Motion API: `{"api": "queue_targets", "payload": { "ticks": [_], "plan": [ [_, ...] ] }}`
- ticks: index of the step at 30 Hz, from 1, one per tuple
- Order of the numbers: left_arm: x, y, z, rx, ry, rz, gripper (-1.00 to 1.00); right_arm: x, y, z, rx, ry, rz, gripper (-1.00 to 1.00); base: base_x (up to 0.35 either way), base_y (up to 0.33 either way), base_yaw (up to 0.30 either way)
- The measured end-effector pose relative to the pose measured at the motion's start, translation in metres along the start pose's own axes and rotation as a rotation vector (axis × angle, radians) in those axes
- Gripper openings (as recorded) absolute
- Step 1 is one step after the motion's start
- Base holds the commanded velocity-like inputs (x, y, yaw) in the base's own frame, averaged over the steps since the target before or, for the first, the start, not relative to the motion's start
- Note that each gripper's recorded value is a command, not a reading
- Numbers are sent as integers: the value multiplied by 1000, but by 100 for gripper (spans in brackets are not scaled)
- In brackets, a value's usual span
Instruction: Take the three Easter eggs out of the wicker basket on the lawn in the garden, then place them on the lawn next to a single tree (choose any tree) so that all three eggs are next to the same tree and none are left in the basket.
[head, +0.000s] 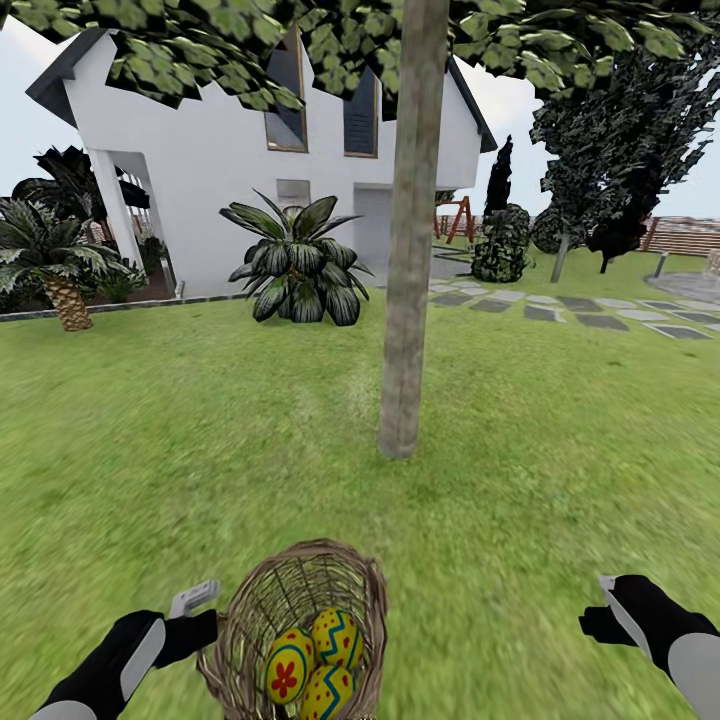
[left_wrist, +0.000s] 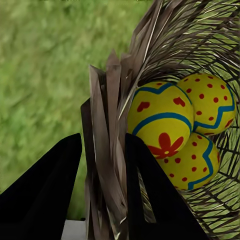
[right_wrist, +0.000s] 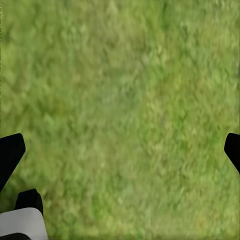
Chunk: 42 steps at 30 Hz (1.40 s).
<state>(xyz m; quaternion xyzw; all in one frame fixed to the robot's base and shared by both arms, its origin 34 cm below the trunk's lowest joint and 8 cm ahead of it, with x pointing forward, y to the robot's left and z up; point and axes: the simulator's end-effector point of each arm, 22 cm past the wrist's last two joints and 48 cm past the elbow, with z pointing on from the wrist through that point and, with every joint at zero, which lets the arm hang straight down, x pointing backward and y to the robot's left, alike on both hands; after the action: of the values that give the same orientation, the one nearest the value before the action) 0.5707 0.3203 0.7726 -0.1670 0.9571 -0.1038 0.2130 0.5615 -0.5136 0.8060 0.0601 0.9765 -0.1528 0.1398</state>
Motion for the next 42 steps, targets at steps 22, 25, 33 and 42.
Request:
{"api": "queue_targets", "payload": {
  "ticks": [22,25,33,42],
  "plan": [
    [-70,104,-46,-182,-10,27,-100,-6,56,15,-62,-4,-20,100,0,0,0],
    [-67,103,-42,-185,-5,34,-100,-6,57,18,-63,-4,-19,100,0,0,0],
    [-66,95,-32,-165,-7,20,-100,-7,74,24,-80,-3,-26,100,0,0,0],
    [-64,98,-23,-168,-6,23,-100,-7,90,32,-95,-4,-32,100,0,0,0]
  ]
}}
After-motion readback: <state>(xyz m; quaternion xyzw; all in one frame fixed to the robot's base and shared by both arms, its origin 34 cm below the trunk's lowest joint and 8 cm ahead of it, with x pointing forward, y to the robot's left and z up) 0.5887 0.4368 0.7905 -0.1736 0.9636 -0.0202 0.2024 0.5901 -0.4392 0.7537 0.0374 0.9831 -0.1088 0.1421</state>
